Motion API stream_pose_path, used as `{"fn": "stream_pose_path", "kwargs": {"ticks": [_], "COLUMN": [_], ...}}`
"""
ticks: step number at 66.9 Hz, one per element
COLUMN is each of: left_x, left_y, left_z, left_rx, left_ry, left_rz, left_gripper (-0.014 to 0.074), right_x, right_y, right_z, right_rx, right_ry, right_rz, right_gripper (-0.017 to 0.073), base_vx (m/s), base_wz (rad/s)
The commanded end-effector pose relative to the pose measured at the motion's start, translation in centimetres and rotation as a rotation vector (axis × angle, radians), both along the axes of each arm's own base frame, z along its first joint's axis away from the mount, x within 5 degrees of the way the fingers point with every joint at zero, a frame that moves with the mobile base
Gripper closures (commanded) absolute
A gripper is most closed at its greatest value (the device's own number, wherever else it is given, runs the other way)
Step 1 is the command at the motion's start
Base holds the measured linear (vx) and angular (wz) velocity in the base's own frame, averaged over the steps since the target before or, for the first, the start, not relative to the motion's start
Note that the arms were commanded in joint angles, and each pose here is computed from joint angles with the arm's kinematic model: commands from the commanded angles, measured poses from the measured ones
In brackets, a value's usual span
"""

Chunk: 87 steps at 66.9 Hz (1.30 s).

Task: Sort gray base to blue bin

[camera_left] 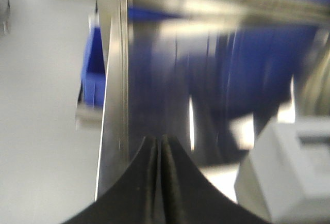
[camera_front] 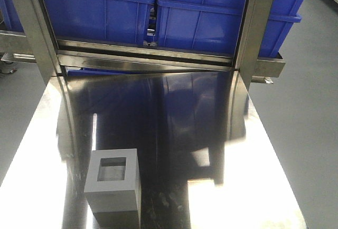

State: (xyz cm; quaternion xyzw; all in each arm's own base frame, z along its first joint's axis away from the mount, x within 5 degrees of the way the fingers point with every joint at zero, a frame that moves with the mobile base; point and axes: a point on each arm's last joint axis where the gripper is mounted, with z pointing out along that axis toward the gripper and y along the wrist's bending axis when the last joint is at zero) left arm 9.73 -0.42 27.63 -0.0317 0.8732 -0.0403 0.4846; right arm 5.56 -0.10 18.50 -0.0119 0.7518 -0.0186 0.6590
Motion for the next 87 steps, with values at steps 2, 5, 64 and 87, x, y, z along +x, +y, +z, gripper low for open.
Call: {"fn": "stream_pose_path", "kwargs": {"ticks": [2, 5, 64, 87], "left_x": [1.11, 1.31, 1.45, 1.51], "left_y": [-0.12, -0.12, -0.17, -0.22], "left_z": [0.82, 0.66, 0.52, 0.62], "left_rx": [-0.013, -0.013, 0.005, -0.004], "left_ry": [0.031, 0.046, 0.059, 0.046], "left_rz": [-0.001, -0.001, -0.018, -0.018], "left_gripper": [0.0601, 0.0601, 0.0218, 0.0143], "right_x": [0.04, 0.04, 0.04, 0.04], "right_y": [0.01, 0.01, 0.01, 0.01], "right_z": [0.57, 0.57, 0.58, 0.58], "right_rx": [-0.021, -0.021, -0.021, -0.021], "right_ry": [-0.081, -0.081, -0.082, -0.082], "right_rz": [0.002, 0.002, 0.003, 0.003], "right_gripper": [0.0564, 0.0564, 0.0564, 0.0564], "base_vx": [0.0, 0.0, 0.0, 0.0], "base_wz": [0.0, 0.0, 0.0, 0.0]}}
